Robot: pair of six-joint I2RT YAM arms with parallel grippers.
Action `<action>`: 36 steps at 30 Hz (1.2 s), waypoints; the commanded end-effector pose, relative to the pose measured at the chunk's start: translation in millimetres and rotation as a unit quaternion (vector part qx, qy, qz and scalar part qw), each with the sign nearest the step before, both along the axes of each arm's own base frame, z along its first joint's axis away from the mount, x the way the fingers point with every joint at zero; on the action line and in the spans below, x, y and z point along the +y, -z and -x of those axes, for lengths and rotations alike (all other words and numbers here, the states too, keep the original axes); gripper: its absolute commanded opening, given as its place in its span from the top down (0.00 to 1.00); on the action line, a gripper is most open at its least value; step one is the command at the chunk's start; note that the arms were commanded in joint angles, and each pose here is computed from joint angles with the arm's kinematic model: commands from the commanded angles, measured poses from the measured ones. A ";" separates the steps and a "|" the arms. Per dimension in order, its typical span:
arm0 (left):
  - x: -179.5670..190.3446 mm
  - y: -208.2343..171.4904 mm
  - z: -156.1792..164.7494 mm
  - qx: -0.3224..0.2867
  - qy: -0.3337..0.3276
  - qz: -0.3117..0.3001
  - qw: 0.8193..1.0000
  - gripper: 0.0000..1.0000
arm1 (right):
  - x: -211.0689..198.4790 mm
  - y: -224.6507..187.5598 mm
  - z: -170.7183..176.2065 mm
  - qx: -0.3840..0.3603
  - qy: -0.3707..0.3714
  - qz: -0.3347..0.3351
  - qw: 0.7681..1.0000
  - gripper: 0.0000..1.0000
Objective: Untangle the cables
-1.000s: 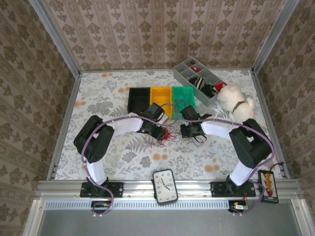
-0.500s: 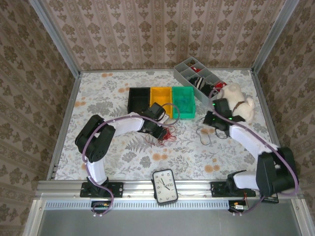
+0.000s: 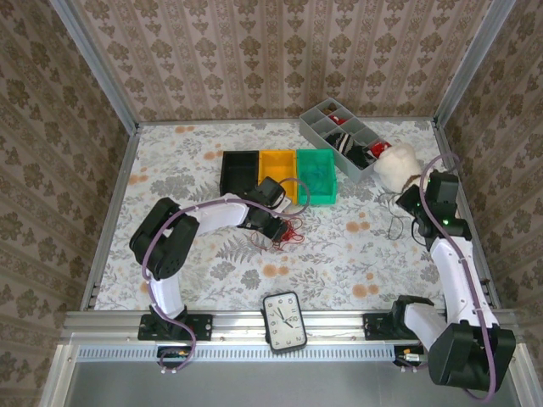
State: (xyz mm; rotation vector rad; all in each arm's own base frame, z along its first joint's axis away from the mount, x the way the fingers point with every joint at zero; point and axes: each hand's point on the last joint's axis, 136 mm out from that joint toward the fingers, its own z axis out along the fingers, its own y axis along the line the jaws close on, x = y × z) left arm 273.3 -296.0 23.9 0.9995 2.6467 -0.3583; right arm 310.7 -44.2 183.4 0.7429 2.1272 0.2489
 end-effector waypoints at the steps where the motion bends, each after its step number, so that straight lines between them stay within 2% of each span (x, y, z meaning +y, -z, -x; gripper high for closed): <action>1: -1.6 10.2 2.1 0.001 0.002 -0.007 1.000 0.51 | 37.2 -32.1 -3.6 -0.044 -0.075 -0.002 0.996 1.00; 4: -2.6 0.8 -0.6 -0.022 0.001 0.011 1.000 0.50 | 65.8 -67.4 -9.1 -0.084 -0.115 0.012 0.990 1.00; 10: -10.6 -33.0 -6.5 -0.078 -0.003 0.081 0.994 0.37 | 127.2 -145.4 -33.1 -0.167 -0.194 0.015 0.967 1.00; 14: -1.6 -60.0 -17.9 -0.145 -0.027 0.105 0.983 0.33 | 174.0 -170.1 -60.3 -0.185 -0.257 -0.003 0.949 1.00; 19: 30.9 -95.3 -40.0 -0.223 -0.111 0.120 0.961 0.31 | 230.6 -172.9 -100.8 -0.179 -0.328 -0.006 0.928 1.00; 22: 74.7 -113.4 -57.0 -0.272 -0.212 0.103 0.933 0.30 | 260.5 -170.0 -125.5 -0.173 -0.357 -0.013 0.918 1.00; 26: 130.2 -116.4 -65.1 -0.280 -0.318 0.083 0.902 0.30 | 281.6 -167.8 -146.6 -0.166 -0.375 -0.011 0.912 1.00; 31: 164.3 -100.9 -61.5 -0.265 -0.357 0.053 0.894 0.30 | 298.5 -151.5 -163.6 -0.144 -0.386 -0.012 0.911 1.00; 36: 173.2 -93.5 -58.9 -0.257 -0.375 0.044 0.890 0.30 | 311.4 -118.4 -173.9 -0.112 -0.394 -0.011 0.912 1.00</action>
